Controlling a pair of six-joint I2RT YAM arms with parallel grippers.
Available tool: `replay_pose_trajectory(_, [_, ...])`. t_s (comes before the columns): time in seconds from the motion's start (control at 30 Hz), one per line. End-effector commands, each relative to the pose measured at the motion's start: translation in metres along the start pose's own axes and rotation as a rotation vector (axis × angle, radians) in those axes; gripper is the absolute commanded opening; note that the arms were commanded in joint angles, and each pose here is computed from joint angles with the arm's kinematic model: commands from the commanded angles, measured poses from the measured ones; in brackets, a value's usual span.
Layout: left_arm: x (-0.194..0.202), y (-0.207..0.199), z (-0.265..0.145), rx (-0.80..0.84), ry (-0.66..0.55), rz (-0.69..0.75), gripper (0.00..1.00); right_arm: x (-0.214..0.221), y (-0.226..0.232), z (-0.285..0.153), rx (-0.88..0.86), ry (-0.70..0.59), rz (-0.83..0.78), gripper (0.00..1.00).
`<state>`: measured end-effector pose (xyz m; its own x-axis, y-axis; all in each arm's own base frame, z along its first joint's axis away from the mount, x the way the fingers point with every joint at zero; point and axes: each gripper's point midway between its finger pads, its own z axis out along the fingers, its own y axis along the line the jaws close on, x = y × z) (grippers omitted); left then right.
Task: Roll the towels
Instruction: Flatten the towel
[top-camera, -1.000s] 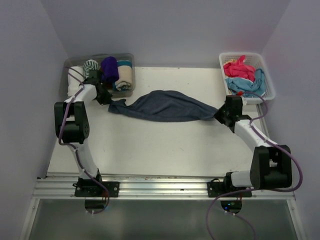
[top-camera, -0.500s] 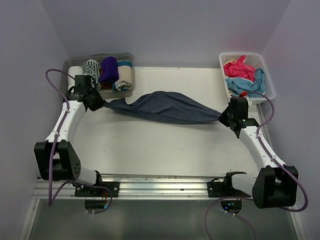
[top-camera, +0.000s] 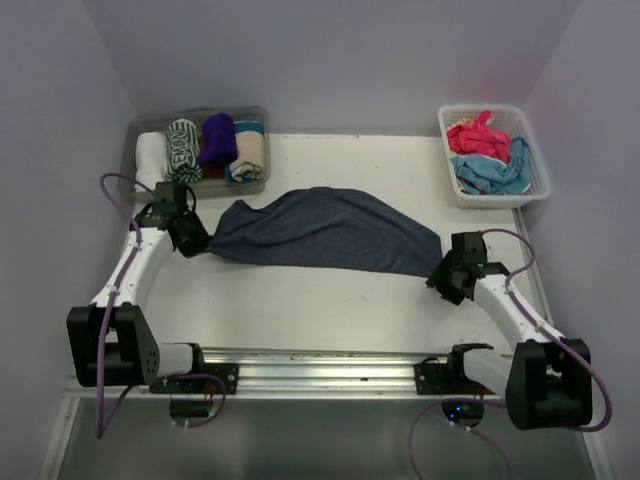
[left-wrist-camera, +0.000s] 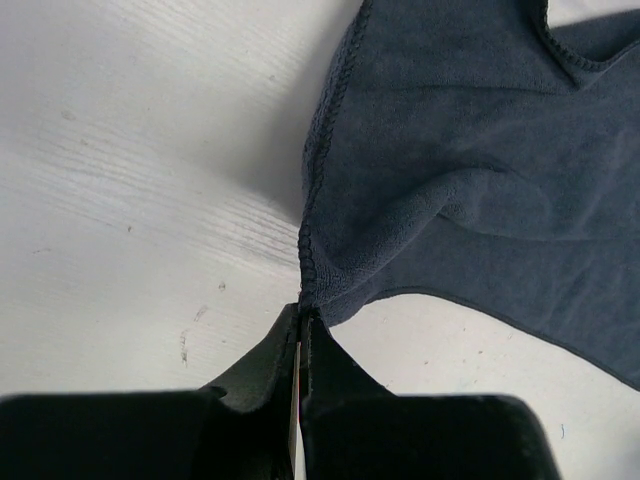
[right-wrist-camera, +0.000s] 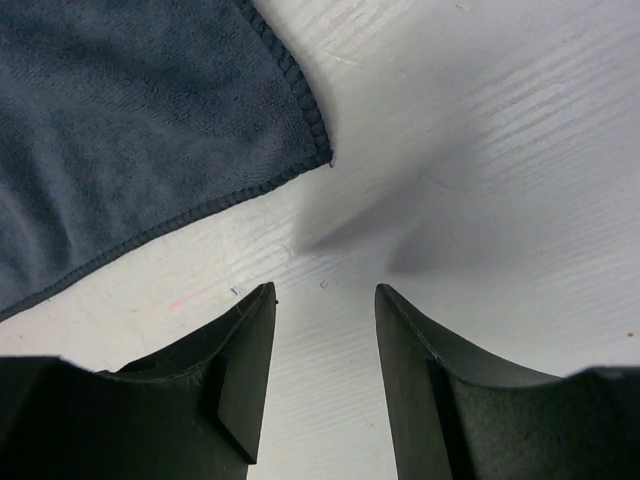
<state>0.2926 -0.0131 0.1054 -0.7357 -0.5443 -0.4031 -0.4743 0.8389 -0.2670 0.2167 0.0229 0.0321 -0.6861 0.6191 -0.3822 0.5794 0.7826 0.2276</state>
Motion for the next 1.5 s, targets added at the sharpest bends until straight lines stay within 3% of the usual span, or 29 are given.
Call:
replay_pose_trajectory(0.0, [-0.016, -0.006, -0.005, 0.025, -0.045, 0.012, 0.00, -0.020, 0.013, 0.007, -0.015, -0.052, 0.017, 0.49])
replay_pose_trajectory(0.2, [-0.018, -0.007, -0.005, 0.023, -0.049, 0.023, 0.00, -0.046, 0.025, 0.028, 0.008, -0.096, 0.012, 0.56])
replay_pose_trajectory(0.37, [-0.021, -0.006, -0.008, 0.014, -0.056, 0.032, 0.00, -0.061, 0.031, 0.041, 0.025, -0.126, 0.020, 0.51])
replay_pose_trajectory(0.4, [-0.023, -0.006, -0.009, 0.016, -0.061, 0.030, 0.00, -0.060, 0.029, 0.044, 0.034, -0.119, 0.019, 0.47])
replay_pose_trajectory(0.43, [-0.023, -0.007, -0.010, 0.017, -0.062, 0.030, 0.00, -0.060, 0.029, 0.045, 0.037, -0.120, 0.019, 0.28])
replay_pose_trajectory(0.5, [-0.027, -0.009, -0.013, 0.023, -0.073, 0.031, 0.00, -0.062, 0.030, 0.044, 0.029, -0.127, 0.022, 0.06])
replay_pose_trajectory(0.53, [-0.028, -0.010, -0.013, 0.024, -0.072, 0.031, 0.00, -0.063, 0.031, 0.041, 0.023, -0.131, 0.024, 0.00])
replay_pose_trajectory(0.57, [-0.032, -0.013, -0.016, 0.033, -0.081, 0.031, 0.00, -0.064, 0.033, 0.038, 0.016, -0.136, 0.022, 0.00])
replay_pose_trajectory(0.7, [-0.057, -0.025, -0.041, 0.049, -0.142, 0.039, 0.00, -0.096, 0.047, -0.007, -0.046, -0.259, 0.013, 0.00])
replay_pose_trajectory(0.73, [-0.068, -0.025, -0.049, 0.035, -0.180, 0.043, 0.00, -0.119, 0.060, -0.036, -0.100, -0.343, 0.018, 0.00])
replay_pose_trajectory(0.8, [-0.105, -0.042, -0.091, 0.073, -0.313, 0.037, 0.00, -0.146, 0.069, -0.082, -0.133, -0.445, -0.003, 0.00])
replay_pose_trajectory(0.83, [-0.105, -0.040, -0.092, 0.064, -0.313, 0.036, 0.00, -0.158, 0.076, -0.099, -0.164, -0.489, -0.004, 0.00])
replay_pose_trajectory(1.03, [-0.156, -0.065, -0.200, 0.173, -0.592, 0.025, 0.00, -0.208, 0.092, -0.213, -0.247, -0.707, -0.012, 0.00])
replay_pose_trajectory(1.2, [-0.165, -0.063, -0.281, 0.221, -0.779, 0.009, 0.00, -0.217, 0.084, -0.297, -0.316, -0.854, 0.002, 0.00])
replay_pose_trajectory(1.47, [-0.143, -0.039, -0.358, 0.232, -0.939, -0.013, 0.00, -0.195, 0.041, -0.365, -0.303, -0.978, 0.007, 0.00])
